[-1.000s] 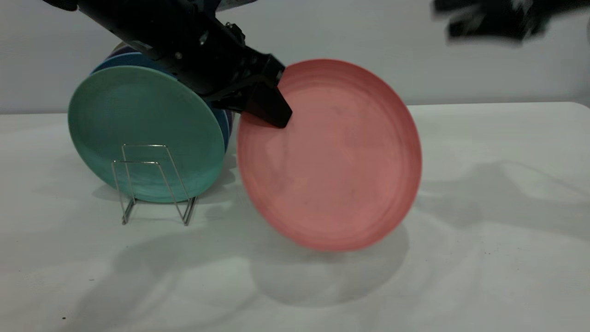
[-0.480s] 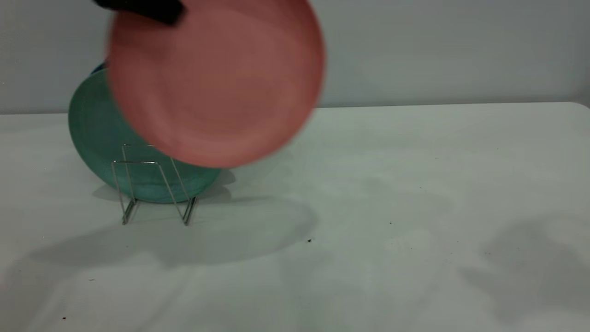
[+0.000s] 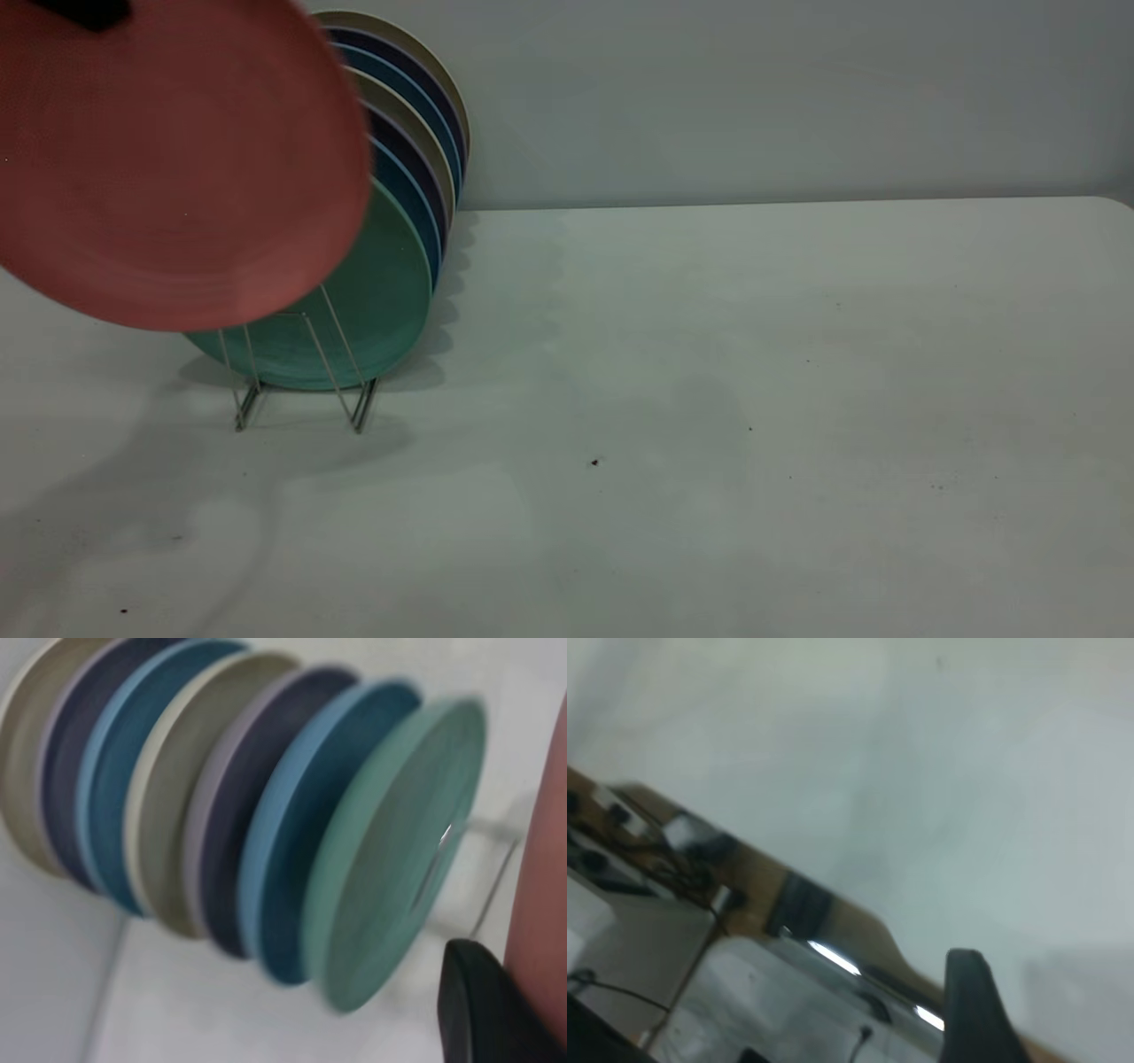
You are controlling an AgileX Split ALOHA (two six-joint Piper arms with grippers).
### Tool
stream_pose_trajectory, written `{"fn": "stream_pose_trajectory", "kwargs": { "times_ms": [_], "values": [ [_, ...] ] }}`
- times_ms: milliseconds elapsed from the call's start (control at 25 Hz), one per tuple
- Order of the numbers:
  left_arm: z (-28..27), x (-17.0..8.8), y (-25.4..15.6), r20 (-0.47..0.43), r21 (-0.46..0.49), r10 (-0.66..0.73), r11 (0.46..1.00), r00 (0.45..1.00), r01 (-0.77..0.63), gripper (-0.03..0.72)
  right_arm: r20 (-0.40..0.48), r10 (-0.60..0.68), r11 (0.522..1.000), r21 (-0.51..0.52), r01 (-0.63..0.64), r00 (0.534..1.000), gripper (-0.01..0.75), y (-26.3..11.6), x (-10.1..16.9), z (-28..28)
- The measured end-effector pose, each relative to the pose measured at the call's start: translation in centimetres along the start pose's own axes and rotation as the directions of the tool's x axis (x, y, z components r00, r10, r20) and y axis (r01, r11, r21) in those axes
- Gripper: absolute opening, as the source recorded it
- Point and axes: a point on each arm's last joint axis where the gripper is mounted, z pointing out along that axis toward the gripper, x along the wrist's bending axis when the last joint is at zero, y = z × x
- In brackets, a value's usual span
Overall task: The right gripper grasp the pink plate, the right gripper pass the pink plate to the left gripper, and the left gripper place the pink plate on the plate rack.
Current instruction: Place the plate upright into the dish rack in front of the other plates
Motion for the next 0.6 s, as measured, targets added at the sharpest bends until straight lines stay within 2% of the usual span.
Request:
{"fn": "stream_pose_trajectory", "kwargs": {
  "times_ms": [120,280,400,600],
  "values": [
    [0.0,0.3,-0.1,-0.030,0.014,0.182,0.983,0.983,-0.181,0.082,0.067,0.011,1.000,-0.018,-0.010,0.998,0.447,-3.6,0.8,0.0],
    [0.0,0.6,0.4,-0.075,-0.018,0.375,0.926,0.924,-0.377,0.082,0.159,0.013,0.995,-0.095,0.002,0.987,0.447,-7.2,1.5,0.0],
    [-0.1,0.6,1.0,-0.111,-0.066,0.437,0.893,0.893,-0.445,0.082,0.204,0.010,0.989,-0.144,0.019,0.979,0.447,-9.2,1.9,0.2],
    [0.0,0.7,1.2,-0.129,-0.080,0.447,0.885,0.885,-0.459,0.082,0.298,0.009,0.975,-0.214,0.058,0.955,0.446,-11.1,2.3,-0.5]
  ]
}}
